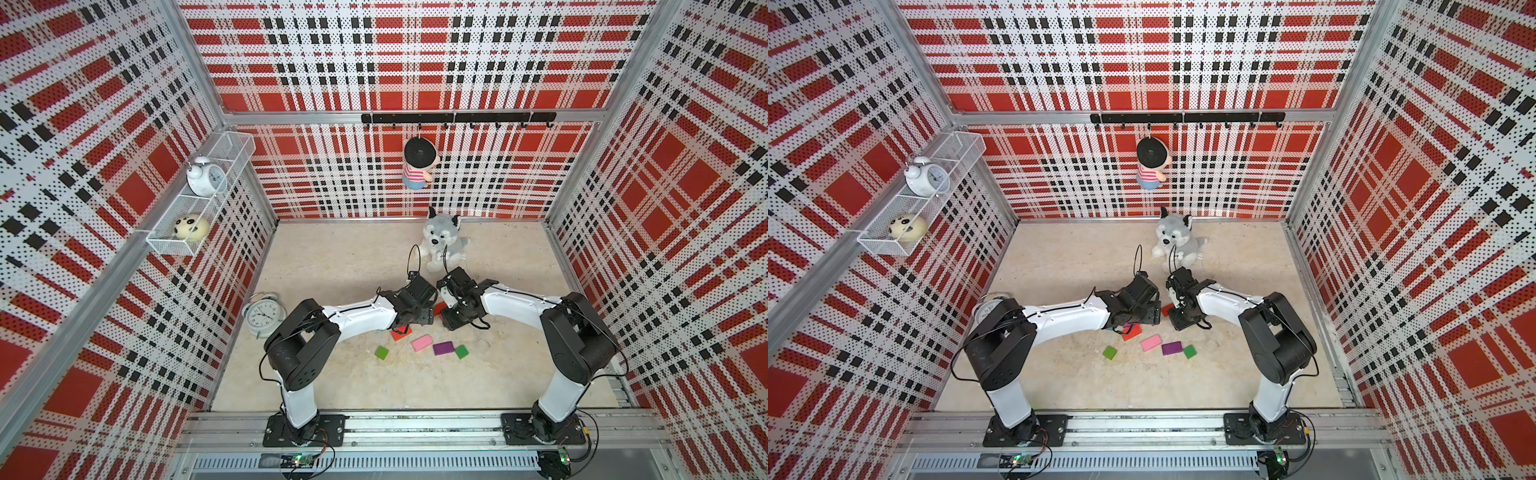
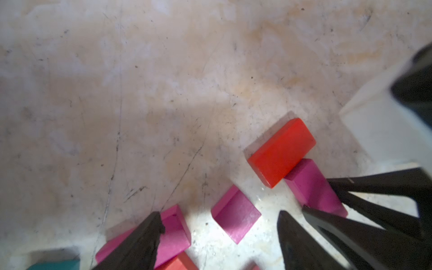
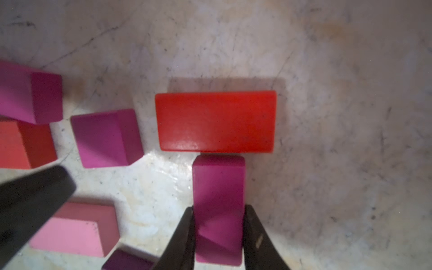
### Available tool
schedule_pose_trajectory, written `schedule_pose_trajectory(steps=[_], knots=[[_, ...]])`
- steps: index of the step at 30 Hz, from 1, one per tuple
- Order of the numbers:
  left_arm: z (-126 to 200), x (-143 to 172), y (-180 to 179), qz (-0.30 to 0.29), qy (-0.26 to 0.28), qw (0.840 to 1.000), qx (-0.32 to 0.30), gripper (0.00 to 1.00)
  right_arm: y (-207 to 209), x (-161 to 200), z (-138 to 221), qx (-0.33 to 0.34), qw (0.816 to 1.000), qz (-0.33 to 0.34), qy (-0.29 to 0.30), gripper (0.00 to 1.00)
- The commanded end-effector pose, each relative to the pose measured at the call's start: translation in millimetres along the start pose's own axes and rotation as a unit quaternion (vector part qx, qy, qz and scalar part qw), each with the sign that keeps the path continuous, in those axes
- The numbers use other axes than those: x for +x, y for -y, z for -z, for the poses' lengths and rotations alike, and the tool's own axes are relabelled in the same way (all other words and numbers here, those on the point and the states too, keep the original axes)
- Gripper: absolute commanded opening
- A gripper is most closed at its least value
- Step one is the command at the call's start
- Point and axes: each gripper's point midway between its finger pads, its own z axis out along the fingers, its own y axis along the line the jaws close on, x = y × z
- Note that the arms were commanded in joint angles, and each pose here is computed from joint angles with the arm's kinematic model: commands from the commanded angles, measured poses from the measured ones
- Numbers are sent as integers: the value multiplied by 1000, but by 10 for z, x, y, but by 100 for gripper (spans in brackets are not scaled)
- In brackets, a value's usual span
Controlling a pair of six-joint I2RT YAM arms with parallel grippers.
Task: Assemble the number 7 with building blocks
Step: Pick up the building block from the center of the board.
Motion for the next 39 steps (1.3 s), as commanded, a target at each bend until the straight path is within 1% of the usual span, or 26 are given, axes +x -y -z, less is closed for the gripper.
schedule_pose_trajectory(steps=[1, 4, 6, 10, 13, 16, 20, 24, 26, 30, 33, 36, 39], knots=[[127, 11, 5, 15, -2, 1000, 2, 80, -28, -158, 337, -6, 999, -20, 44, 18], [134, 44, 37, 27, -9, 1000, 9, 80, 45, -317, 561, -13, 996, -46, 82, 17], [118, 76, 71, 29, -16, 999, 13, 81, 216, -374, 648, -12, 992, -79, 97, 18], [71, 135, 173, 29, -32, 999, 23, 80, 721, -322, 622, -9, 980, -174, 100, 17], [17, 214, 221, 27, -53, 998, 20, 79, 1010, -238, 551, -7, 964, -249, 91, 17], [-33, 274, 217, 32, -65, 997, 14, 78, 1092, -256, 502, -31, 947, -304, 100, 17], [-102, 302, 226, 42, -72, 996, 11, 76, 1081, -303, 442, -49, 931, -347, 104, 17], [-179, 278, 215, 56, -75, 996, -2, 75, 1104, -324, 405, -49, 922, -368, 107, 19], [-217, 267, 213, 65, -78, 995, -5, 70, 1097, -340, 406, -54, 921, -371, 110, 19], [-257, 220, 225, 77, -79, 994, -6, 69, 1108, -322, 382, -51, 922, -369, 106, 20], [-283, 226, 163, 90, -86, 992, -14, 67, 1107, -292, 356, -49, 923, -369, 101, 21], [-289, 197, 117, 97, -86, 991, -22, 63, 1111, -263, 330, -48, 922, -371, 97, 21], [-301, 191, 105, 91, -93, 991, -32, 58, 1114, -253, 306, -48, 922, -371, 94, 21]])
